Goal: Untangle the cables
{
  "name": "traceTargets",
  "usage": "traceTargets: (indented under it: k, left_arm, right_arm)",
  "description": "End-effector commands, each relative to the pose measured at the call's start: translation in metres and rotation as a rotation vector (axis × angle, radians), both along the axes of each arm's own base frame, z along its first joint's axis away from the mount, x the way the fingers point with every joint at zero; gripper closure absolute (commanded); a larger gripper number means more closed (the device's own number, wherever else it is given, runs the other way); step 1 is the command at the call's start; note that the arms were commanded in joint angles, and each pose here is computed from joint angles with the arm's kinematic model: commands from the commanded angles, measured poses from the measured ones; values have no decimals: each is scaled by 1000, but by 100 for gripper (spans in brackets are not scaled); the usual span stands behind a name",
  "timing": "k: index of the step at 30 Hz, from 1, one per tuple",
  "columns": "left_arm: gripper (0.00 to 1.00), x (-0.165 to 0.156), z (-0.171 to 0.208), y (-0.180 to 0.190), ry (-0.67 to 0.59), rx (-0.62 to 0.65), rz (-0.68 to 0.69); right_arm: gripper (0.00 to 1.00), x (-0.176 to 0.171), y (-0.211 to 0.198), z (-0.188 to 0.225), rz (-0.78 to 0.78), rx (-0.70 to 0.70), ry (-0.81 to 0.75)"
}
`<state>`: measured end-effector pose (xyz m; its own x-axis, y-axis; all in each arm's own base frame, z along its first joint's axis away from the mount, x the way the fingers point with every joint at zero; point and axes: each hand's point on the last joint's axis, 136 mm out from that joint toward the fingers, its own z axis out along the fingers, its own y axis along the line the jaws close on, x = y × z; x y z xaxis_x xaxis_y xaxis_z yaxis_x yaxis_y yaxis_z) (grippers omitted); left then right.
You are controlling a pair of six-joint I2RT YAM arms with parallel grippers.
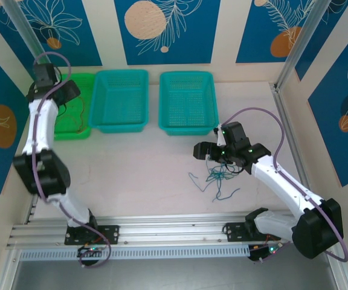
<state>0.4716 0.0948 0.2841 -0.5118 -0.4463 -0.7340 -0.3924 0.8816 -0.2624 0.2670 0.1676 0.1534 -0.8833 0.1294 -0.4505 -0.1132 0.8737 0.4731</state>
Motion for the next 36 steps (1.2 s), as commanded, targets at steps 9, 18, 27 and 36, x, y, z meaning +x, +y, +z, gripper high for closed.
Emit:
traceTargets:
  k: [9, 18, 27, 36]
  left_arm:
    - [31, -120, 39, -258, -257, -134, -626]
    - [33, -202, -56, -381, -73, -289, -955]
    - [30, -241, -131, -425, 95, -427, -917]
    - [15, -251, -185, -443, 232, -545, -790]
  right_arm:
    - [0, 10, -83, -31, -397, -18, 190]
    - [0, -16, -96, -76, -467, 56, 373]
    - [18, -34, -53, -96, -342, 97, 428]
    - [23, -34, -10, -98, -260, 87, 433]
